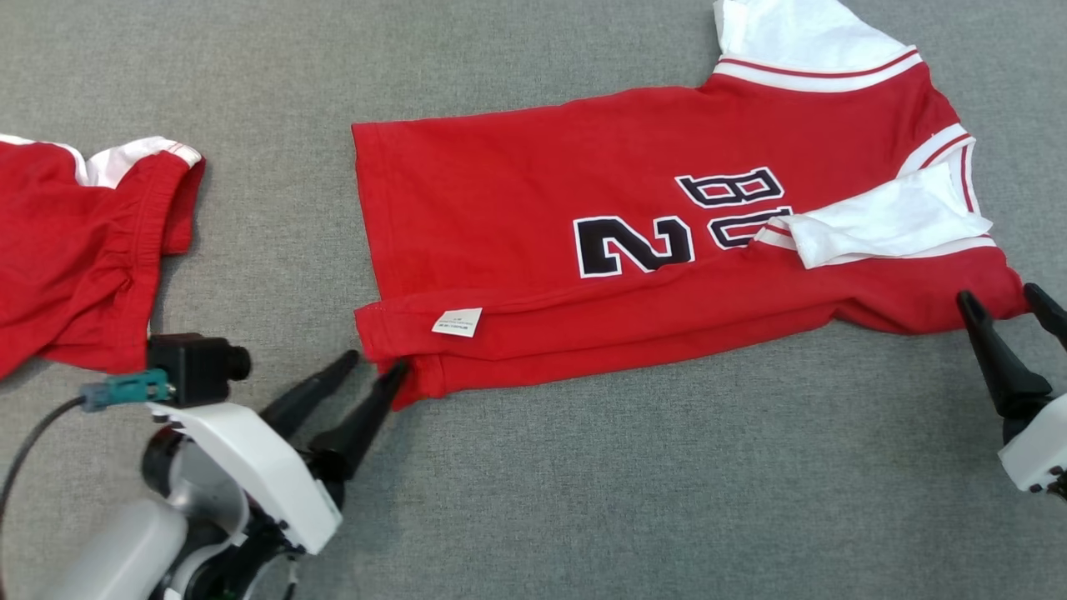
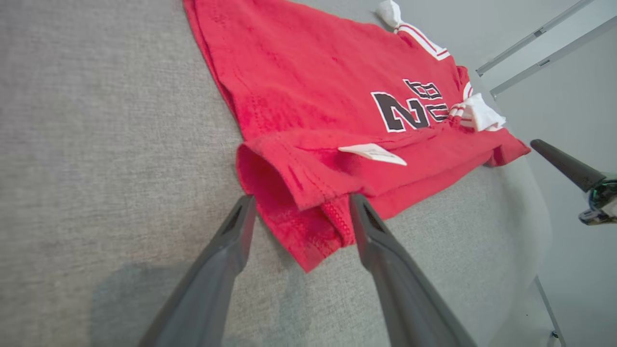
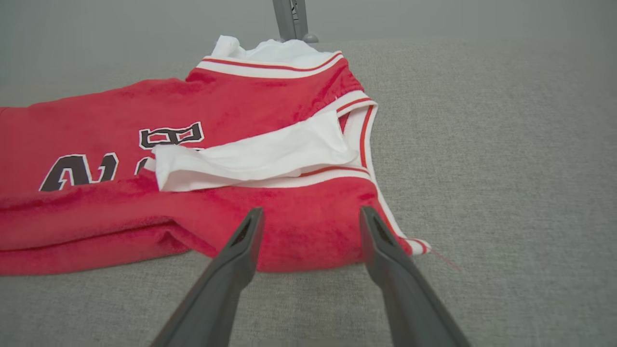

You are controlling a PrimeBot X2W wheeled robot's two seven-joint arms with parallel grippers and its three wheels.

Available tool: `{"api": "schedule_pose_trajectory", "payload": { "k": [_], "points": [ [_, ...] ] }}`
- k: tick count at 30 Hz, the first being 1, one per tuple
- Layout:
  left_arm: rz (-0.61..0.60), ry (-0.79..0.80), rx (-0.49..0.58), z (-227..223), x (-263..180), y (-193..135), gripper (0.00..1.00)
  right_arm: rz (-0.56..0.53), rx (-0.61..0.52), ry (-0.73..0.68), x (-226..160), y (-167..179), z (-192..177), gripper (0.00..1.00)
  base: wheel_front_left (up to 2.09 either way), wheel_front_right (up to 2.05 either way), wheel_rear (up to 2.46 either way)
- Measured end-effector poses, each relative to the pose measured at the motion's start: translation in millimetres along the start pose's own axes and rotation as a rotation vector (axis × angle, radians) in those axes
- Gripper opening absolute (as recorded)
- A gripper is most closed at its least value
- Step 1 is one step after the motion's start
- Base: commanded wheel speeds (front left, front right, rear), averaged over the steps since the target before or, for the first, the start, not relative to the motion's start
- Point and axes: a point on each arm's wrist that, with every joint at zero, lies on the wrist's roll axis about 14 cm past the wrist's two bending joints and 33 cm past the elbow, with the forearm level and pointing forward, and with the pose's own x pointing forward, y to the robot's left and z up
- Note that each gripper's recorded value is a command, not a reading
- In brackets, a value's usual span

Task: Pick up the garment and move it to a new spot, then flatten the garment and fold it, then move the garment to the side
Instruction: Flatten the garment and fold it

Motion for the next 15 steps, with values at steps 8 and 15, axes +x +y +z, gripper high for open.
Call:
{"api": "schedule_pose_trajectory", "payload": {
  "k": [8,15],
  "points": [
    [-0.023,0.059,-0.061,-24,14,-6,1.00,-0.095,-0.133,0.036,4,-25,1,1.00,0.00,0.00,0.00],
    [-0.026,0.079,-0.070,-26,24,-2,1.00,-0.116,-0.144,0.152,13,-29,-22,1.00,0.00,0.00,0.00]
  ]
}}
